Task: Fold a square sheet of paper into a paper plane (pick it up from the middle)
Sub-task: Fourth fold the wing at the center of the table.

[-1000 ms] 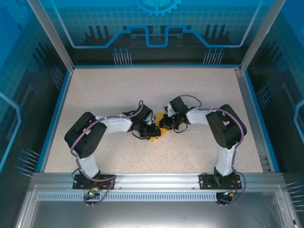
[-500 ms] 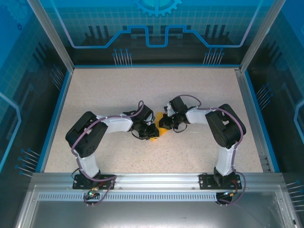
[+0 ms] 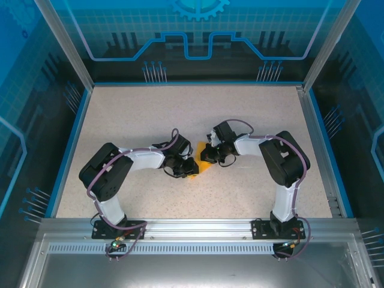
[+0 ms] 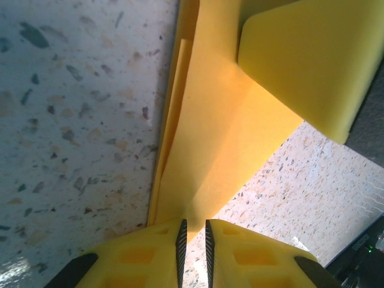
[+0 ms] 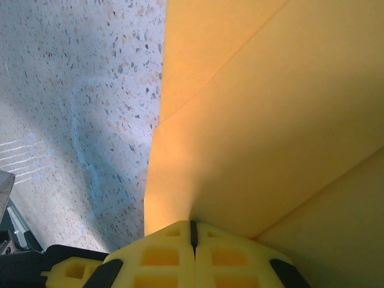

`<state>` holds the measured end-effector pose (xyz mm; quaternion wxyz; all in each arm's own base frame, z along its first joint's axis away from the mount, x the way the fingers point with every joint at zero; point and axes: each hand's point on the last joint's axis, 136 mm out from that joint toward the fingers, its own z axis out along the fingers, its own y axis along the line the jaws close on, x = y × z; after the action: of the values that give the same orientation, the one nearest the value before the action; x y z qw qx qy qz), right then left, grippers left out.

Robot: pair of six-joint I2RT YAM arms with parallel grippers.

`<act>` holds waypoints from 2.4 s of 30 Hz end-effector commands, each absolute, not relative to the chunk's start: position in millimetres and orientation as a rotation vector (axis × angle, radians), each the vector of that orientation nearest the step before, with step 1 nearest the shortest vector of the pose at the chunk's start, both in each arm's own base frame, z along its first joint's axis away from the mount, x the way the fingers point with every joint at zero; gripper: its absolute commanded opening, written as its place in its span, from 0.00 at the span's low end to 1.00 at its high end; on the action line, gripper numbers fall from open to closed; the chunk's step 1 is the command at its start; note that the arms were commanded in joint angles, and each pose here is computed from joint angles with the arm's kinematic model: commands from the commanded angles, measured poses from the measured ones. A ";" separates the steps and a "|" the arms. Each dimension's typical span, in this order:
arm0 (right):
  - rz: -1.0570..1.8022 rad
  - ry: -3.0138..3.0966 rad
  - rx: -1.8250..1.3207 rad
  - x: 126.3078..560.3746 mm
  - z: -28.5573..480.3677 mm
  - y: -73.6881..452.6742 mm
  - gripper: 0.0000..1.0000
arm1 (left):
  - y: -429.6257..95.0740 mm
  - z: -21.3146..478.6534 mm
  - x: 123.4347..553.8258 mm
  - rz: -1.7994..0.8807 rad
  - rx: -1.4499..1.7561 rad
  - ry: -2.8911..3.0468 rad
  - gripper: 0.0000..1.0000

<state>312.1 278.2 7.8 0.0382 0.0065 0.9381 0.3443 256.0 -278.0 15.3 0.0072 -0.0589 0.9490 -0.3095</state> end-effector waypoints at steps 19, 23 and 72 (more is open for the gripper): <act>0.659 3.121 0.171 280.4 -65.5 228.8 0.01 | -234.2 -9.6 216.4 -0.781 -0.295 3.115 0.21; 0.647 3.125 0.174 279.7 -65.9 227.6 0.01 | -235.9 1.0 215.0 -0.803 -0.247 3.109 0.21; 1.033 2.765 -0.187 301.8 50.0 290.3 0.02 | -242.4 -16.2 233.4 -0.825 -0.217 3.017 0.00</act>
<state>314.7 279.4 38.1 0.0834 -0.0300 0.9375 0.3364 256.2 -266.0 12.0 0.0379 -0.0584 0.9464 -0.3153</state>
